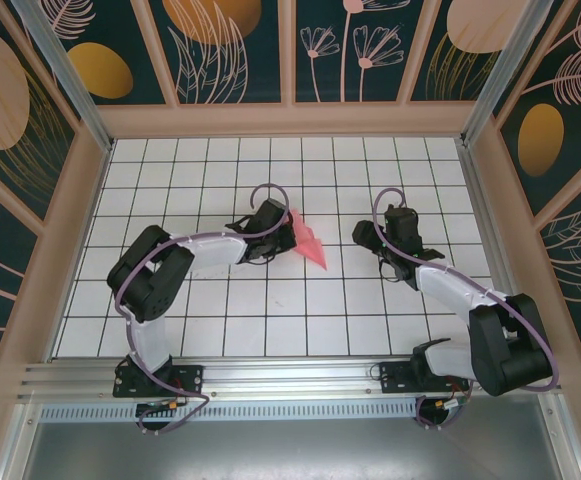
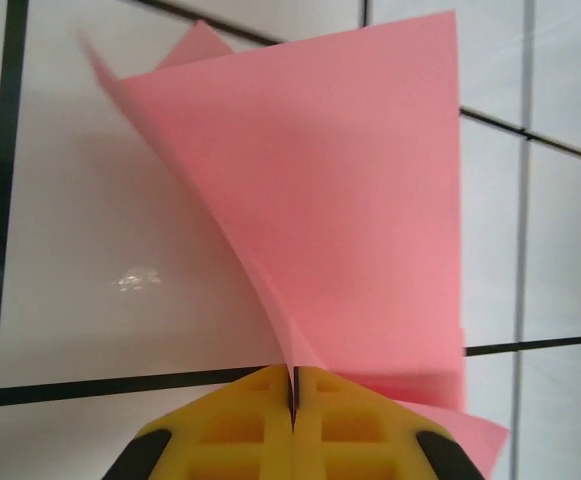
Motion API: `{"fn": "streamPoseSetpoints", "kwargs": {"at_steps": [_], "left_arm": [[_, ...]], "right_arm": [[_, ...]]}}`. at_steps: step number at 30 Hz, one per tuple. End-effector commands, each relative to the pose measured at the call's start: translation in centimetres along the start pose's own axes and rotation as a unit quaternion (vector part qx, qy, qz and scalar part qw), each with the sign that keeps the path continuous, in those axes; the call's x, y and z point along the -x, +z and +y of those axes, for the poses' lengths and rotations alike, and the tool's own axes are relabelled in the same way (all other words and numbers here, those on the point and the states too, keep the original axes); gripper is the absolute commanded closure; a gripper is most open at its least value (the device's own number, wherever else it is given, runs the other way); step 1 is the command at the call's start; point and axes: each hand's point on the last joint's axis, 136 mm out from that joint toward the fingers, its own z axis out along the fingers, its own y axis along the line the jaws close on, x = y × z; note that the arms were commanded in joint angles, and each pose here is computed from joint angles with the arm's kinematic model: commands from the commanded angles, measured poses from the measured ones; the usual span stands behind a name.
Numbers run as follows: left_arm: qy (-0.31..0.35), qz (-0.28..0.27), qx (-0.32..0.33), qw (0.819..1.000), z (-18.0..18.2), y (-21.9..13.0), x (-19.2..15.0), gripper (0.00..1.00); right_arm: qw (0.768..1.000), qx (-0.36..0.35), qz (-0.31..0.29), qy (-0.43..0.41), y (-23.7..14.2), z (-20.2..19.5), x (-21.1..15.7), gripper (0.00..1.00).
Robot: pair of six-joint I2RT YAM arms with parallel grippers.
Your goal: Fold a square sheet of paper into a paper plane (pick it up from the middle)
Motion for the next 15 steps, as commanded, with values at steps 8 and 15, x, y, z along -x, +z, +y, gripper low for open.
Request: {"fn": "streamPoseSetpoints", "kwargs": {"at_steps": [8,15], "left_arm": [[0.126,-0.034,-0.203,0.97,-9.4,-5.2,1.9,1.0],[0.11,0.018,-0.241,0.964,-8.8,-2.3,-0.3,1.0]], "right_arm": [[0.995,0.095,-0.003,0.031,-2.3,3.5,0.9,0.28],[0.989,0.142,0.027,0.02,-2.6,5.0,-0.5,0.29]]}}
